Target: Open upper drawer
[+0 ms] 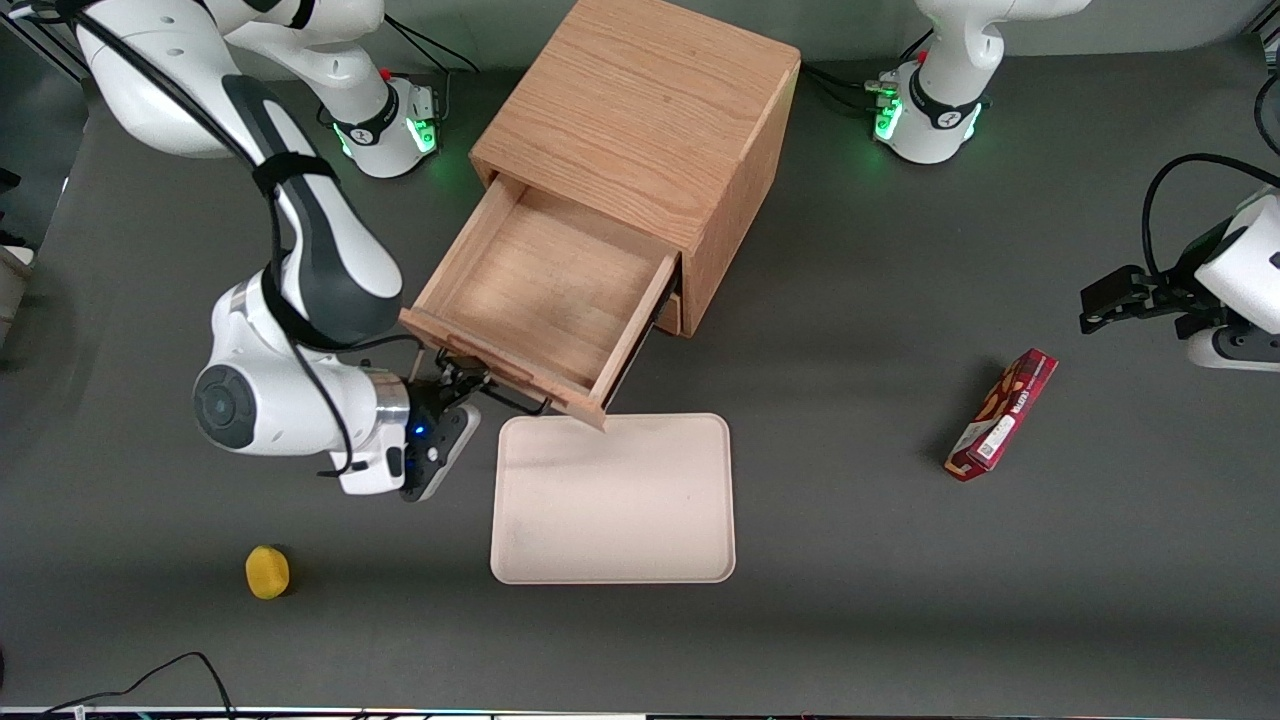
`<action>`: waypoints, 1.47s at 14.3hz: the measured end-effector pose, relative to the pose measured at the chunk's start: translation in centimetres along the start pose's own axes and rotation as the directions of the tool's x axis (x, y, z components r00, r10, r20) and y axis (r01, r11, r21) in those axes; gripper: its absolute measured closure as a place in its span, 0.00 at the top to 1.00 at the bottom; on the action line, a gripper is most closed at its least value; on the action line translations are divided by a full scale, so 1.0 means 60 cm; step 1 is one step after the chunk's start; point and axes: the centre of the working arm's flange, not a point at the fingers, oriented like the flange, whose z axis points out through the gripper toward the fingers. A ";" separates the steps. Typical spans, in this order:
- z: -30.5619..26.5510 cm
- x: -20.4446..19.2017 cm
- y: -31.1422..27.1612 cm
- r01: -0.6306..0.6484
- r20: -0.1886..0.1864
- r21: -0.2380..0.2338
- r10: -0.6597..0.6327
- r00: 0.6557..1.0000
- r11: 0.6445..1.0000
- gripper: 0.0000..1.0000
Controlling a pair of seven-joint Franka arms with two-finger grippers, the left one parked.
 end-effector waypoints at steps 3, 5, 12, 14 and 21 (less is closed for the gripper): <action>-0.013 0.004 0.015 0.010 0.015 0.020 -0.010 1.000 1.000 1.00; -0.027 0.007 0.011 0.017 0.025 0.031 -0.018 1.000 0.999 1.00; -0.223 -0.008 -0.111 -0.092 -0.019 -0.036 0.092 0.996 0.995 1.00; -0.299 -0.037 -0.175 -0.224 -0.031 -0.077 0.222 0.974 0.971 1.00; -0.440 -0.165 -0.224 -0.709 -0.135 -0.270 0.704 0.697 0.651 1.00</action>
